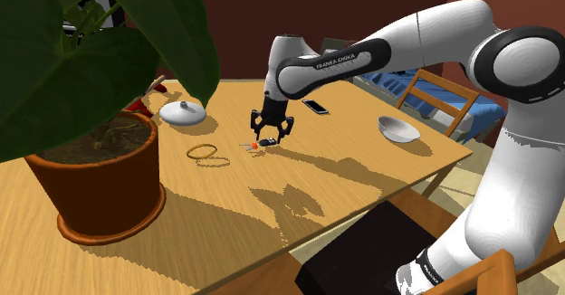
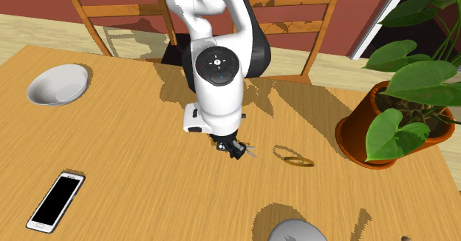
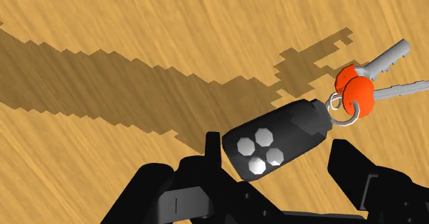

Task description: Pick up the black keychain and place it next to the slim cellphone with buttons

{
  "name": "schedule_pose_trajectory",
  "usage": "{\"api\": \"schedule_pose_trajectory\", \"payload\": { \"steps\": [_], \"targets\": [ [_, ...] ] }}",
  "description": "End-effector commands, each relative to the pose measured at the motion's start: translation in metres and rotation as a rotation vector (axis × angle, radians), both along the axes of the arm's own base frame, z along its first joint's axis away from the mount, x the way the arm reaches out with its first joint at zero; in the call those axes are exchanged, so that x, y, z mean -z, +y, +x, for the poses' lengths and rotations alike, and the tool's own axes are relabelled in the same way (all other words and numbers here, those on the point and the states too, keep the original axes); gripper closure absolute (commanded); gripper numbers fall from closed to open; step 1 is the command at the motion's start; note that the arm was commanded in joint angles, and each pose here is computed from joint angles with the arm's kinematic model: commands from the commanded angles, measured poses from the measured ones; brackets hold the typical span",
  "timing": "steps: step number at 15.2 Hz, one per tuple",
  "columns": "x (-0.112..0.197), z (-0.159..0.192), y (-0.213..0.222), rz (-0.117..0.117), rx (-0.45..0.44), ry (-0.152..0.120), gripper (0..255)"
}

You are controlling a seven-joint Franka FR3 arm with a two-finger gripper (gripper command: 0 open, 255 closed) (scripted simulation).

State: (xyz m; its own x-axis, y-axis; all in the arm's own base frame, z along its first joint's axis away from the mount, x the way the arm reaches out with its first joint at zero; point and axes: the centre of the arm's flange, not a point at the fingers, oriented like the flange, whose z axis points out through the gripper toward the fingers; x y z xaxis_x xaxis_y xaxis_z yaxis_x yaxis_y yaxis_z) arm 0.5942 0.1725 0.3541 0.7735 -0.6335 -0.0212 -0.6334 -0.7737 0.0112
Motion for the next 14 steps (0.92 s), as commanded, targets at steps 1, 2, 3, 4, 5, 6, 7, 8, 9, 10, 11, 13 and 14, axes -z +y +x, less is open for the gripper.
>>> {"api": "schedule_pose_trajectory", "payload": {
  "steps": [1,2,3,4,5,6,7,8,9,10,11,13,14],
  "targets": [
    [-0.011,-0.001,0.000,0.000,0.000,0.000,255],
    [-0.017,-0.001,0.000,0.000,0.000,0.000,255],
    [-0.022,-0.001,0.000,0.000,0.000,0.000,255],
    [-0.027,-0.001,0.000,0.000,0.000,0.000,255],
    [-0.033,-0.001,0.000,0.000,0.000,0.000,255],
    [-0.038,-0.001,0.000,0.000,0.000,0.000,255],
    [-0.043,-0.001,0.000,0.000,0.000,0.000,255],
    [-0.048,-0.001,0.000,0.000,0.000,0.000,255],
    [-0.054,-0.001,0.000,0.000,0.000,0.000,255],
    [-0.059,-0.001,0.000,0.000,0.000,0.000,255],
    [-0.064,-0.001,0.000,0.000,0.000,0.000,255],
    [-0.069,0.003,-0.013,0.000,0.000,0.000,255],
    [-0.070,0.006,-0.026,0.000,0.000,0.000,255]
  ]
}}
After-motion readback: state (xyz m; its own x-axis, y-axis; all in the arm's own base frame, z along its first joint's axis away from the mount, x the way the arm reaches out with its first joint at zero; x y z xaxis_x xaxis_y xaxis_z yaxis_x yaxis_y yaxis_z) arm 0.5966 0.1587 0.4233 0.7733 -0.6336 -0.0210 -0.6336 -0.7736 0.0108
